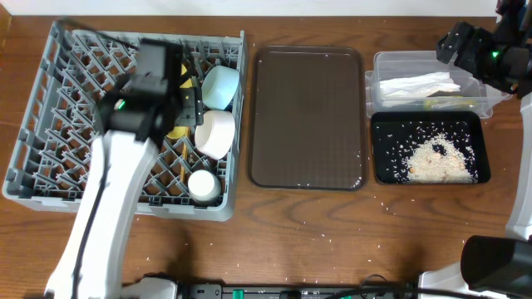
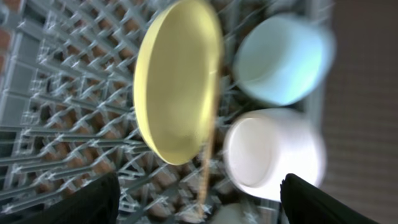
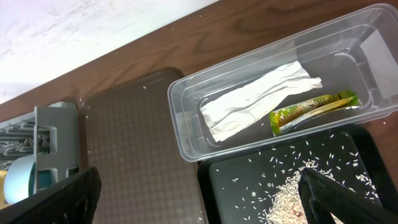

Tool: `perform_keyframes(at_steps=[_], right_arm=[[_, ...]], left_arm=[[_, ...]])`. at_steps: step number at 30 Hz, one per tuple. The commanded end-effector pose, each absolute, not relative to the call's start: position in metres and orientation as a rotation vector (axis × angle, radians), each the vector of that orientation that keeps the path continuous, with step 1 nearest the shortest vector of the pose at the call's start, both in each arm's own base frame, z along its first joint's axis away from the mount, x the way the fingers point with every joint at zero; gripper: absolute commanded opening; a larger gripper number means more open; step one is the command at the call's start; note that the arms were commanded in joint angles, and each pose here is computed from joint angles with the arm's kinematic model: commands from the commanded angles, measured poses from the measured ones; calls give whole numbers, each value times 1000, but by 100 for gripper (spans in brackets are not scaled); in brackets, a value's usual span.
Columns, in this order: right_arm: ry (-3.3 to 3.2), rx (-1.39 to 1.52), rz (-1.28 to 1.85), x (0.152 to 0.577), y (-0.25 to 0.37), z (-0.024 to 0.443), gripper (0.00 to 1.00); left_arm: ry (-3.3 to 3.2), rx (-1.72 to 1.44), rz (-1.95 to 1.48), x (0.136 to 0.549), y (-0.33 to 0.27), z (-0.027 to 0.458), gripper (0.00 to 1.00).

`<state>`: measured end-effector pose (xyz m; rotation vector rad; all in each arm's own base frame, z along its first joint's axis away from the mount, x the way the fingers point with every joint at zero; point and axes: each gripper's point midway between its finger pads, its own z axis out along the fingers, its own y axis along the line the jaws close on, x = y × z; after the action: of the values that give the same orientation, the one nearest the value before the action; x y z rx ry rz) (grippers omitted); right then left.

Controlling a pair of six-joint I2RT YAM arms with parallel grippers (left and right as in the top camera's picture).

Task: Sort waste into correct bins and load items into the dishwasher
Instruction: 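Place the second chopstick into the rack with left gripper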

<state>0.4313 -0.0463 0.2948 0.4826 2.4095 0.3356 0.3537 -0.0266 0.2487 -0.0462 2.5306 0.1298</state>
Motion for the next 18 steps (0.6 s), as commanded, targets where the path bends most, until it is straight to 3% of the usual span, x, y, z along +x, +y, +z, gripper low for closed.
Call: perform_keyframes(at_steps=[1,12,18], right_arm=[[2408,488,335,431,-46,295,99],[2408,488,335,431,-46,295,99],[2408,488,335,431,-46,295,99]], left_arm=[[2489,-7,-46,343,-46,269,84],[2482,-16,-19,312,-37,284,90],[2443,-27,-32,319,-38,288,91]])
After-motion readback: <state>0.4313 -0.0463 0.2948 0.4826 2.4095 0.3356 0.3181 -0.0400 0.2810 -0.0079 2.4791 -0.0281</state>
